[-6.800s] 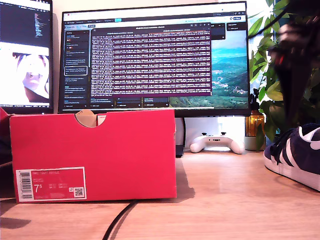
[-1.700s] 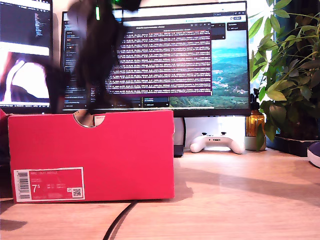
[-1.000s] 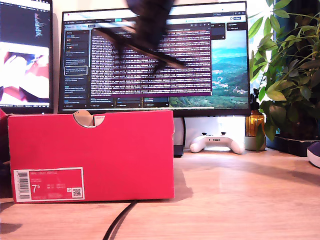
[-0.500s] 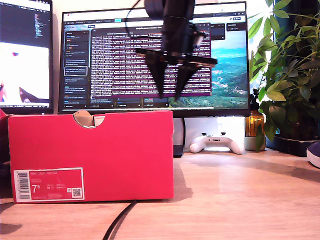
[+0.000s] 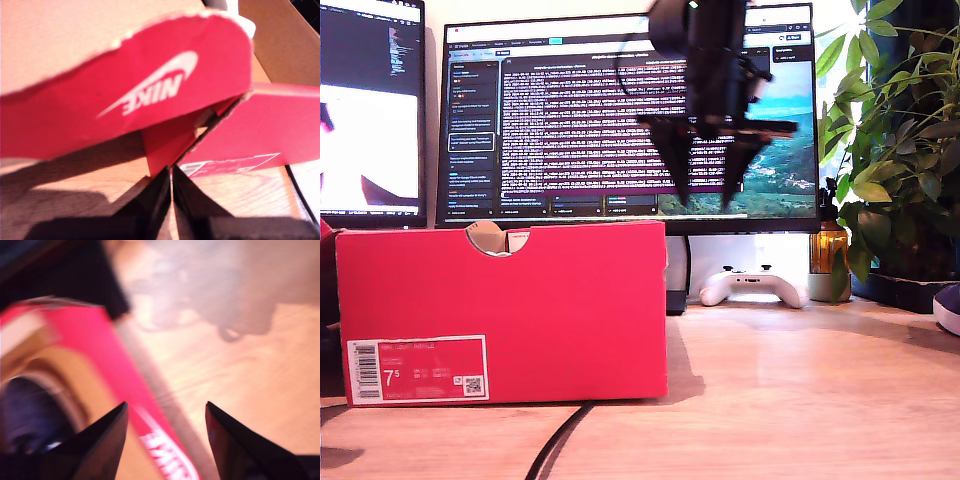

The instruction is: Pack the blue shoes by picking the first shoe and placing it inside the red shoebox, left side, then picking and rotating the second shoe and placing it in the shoebox

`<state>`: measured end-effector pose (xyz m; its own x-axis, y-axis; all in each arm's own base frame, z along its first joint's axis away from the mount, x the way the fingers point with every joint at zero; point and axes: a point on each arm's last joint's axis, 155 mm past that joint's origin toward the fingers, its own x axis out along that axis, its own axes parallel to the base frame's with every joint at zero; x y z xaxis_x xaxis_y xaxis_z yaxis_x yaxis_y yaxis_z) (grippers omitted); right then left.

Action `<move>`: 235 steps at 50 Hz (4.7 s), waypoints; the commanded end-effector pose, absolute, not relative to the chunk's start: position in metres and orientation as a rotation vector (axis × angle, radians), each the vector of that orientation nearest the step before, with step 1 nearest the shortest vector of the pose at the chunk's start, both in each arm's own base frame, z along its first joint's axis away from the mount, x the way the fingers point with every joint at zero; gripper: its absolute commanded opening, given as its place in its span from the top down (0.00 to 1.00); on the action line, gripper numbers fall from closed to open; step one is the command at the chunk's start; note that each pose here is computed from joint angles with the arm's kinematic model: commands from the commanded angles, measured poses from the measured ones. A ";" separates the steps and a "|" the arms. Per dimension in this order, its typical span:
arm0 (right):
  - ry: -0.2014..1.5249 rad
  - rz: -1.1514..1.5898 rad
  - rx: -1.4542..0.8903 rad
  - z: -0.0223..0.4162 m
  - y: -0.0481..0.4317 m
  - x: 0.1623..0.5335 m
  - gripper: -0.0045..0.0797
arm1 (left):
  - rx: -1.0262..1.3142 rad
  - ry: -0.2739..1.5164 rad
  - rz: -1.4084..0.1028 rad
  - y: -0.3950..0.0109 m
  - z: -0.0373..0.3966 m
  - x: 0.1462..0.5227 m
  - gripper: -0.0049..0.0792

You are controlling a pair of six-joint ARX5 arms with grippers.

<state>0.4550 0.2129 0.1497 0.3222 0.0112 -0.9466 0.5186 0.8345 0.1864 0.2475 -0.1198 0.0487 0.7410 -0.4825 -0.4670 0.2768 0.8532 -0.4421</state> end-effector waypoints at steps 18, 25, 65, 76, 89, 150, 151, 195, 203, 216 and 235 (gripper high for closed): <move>1.215 -0.600 0.549 0.148 0.146 0.395 0.41 | -0.348 0.622 -0.431 -0.120 0.040 0.242 0.97; 1.187 -0.672 0.565 0.153 0.126 0.372 0.41 | -0.348 0.622 -0.431 -0.120 0.040 0.242 0.97; 0.988 -1.117 0.914 0.146 0.012 0.239 0.24 | -0.348 0.622 -0.431 -0.120 0.040 0.242 0.97; 0.966 -1.187 0.952 0.141 -0.011 0.226 0.24 | -0.348 0.622 -0.431 -0.120 0.040 0.242 0.97; 0.924 -1.241 0.961 0.143 -0.028 0.226 0.24 | -0.348 0.622 -0.431 -0.120 0.040 0.242 0.97; 0.971 -1.320 1.087 0.042 -0.036 0.224 0.27 | -0.348 0.622 -0.431 -0.120 0.040 0.242 0.97; 0.971 -1.319 1.088 0.041 -0.036 0.224 0.30 | -0.348 0.622 -0.431 -0.120 0.040 0.242 0.97; 1.002 -1.094 0.908 0.069 -0.041 0.258 0.96 | -0.348 0.622 -0.431 -0.120 0.040 0.242 0.97; 1.060 -0.856 0.679 0.095 -0.040 0.283 0.96 | -0.348 0.622 -0.431 -0.120 0.040 0.242 0.97; 1.042 -0.423 0.352 0.155 -0.021 0.335 0.96 | -0.348 0.622 -0.431 -0.120 0.040 0.242 0.97; 0.793 0.090 0.008 0.255 0.033 0.391 0.96 | -0.348 0.622 -0.431 -0.120 0.040 0.242 0.97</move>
<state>0.3828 0.0236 0.2310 0.6458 0.0482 -0.7620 0.0005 0.9980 0.0635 0.2475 -0.1198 0.0485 0.7409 -0.4824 -0.4674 0.2766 0.8532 -0.4421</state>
